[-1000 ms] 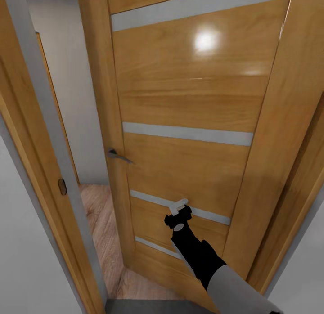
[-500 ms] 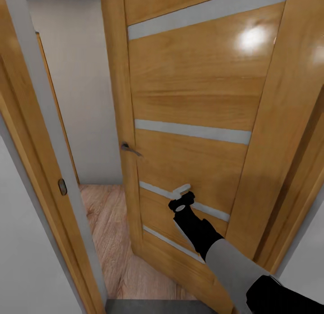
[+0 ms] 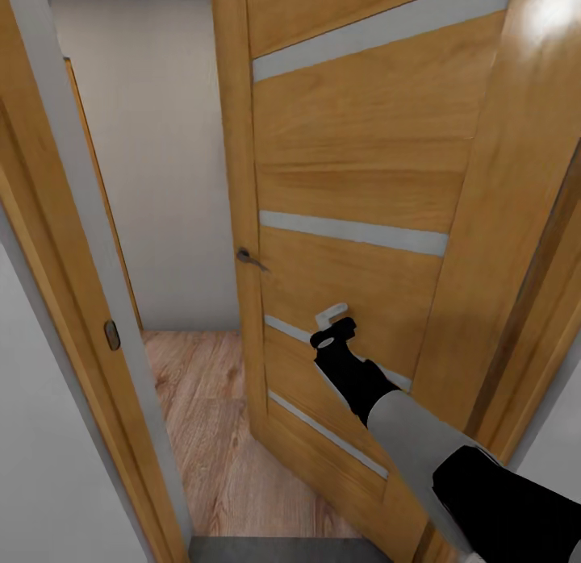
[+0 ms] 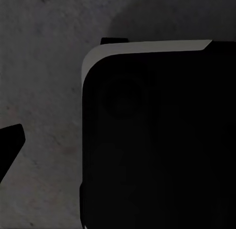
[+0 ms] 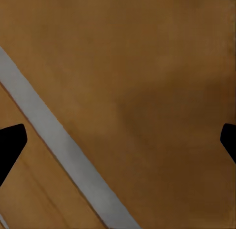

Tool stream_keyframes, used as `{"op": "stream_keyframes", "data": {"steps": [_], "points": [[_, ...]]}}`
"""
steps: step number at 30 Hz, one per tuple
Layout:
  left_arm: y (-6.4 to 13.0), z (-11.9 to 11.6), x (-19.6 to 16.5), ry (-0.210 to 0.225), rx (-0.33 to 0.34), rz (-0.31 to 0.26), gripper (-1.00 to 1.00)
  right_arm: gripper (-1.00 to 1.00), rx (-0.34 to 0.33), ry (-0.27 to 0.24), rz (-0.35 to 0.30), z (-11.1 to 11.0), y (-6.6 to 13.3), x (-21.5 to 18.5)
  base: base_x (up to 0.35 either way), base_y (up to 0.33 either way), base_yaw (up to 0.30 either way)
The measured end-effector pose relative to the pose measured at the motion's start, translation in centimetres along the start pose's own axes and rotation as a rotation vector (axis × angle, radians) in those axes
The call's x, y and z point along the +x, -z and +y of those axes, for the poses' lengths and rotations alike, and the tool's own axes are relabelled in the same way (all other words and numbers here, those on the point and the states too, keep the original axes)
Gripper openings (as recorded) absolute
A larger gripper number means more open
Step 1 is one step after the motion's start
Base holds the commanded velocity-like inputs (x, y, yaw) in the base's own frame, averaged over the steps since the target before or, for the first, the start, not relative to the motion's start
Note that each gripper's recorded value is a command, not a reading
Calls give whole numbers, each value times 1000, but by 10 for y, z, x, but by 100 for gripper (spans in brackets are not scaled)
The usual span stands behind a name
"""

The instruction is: Move the two storage containers from the living room to the garage. In the garage, place one container on the floor and stack the other container on top of it (either order is fine).

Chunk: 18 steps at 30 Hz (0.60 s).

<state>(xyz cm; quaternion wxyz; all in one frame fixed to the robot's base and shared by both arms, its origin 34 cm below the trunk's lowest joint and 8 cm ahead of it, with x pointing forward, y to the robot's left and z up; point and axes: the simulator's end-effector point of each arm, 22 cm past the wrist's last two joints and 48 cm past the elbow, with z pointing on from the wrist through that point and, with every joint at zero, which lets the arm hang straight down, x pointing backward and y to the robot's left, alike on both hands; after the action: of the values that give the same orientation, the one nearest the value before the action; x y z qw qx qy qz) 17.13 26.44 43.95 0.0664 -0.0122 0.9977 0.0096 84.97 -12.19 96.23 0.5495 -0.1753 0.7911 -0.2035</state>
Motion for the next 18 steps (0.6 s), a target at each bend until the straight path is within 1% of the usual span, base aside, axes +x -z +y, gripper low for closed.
{"op": "stream_keyframes", "data": {"steps": [1, 2, 5, 6, 7, 11, 13, 15, 16, 18], "points": [[0, 0, 0, 0, 0, 0, 100, 100, 6, 1, -2, -5, -2, -5, 0, 0, 0], [0, 0, 0, 0, 0, 0, 100, 100, 20, 14, -8, -10, -2, -9, 0, 0, 0], [0, 0, 0, 0, 0, 0, 100, 100, 31, 9, -2, -20, -6, -16, 0, 0, 0], [0, 0, 0, 0, 0, 0, 100, 100, 24, -6, 4, -19, -6, -16, 0, 0, 0], [0, 0, 0, 0, 0, 0, 100, 100, 9, -39, 18, -18, -7, -15, 0, 0, 0], [0, 0, 0, 0, 0, -1, 100, 100, 5, -55, 23, -17, -7, -15, 0, 0, 0], [0, 0, 0, 0, 0, -1, 100, 100, -1, -82, 21, -20, -8, -21, 0, 0, 0], [0, 0, 0, 0, 0, 0, 100, 100, 10, -84, 17, -28, -10, -29, 0, 0, 0], [0, 0, 0, 0, 0, 0, 100, 100, 22, -70, 12, -33, -10, -32, 0, 0, 0], [0, 0, 0, 0, 0, 0, 100, 100, 23, -78, 14, -36, -11, -35, 0, 0, 0]]}}
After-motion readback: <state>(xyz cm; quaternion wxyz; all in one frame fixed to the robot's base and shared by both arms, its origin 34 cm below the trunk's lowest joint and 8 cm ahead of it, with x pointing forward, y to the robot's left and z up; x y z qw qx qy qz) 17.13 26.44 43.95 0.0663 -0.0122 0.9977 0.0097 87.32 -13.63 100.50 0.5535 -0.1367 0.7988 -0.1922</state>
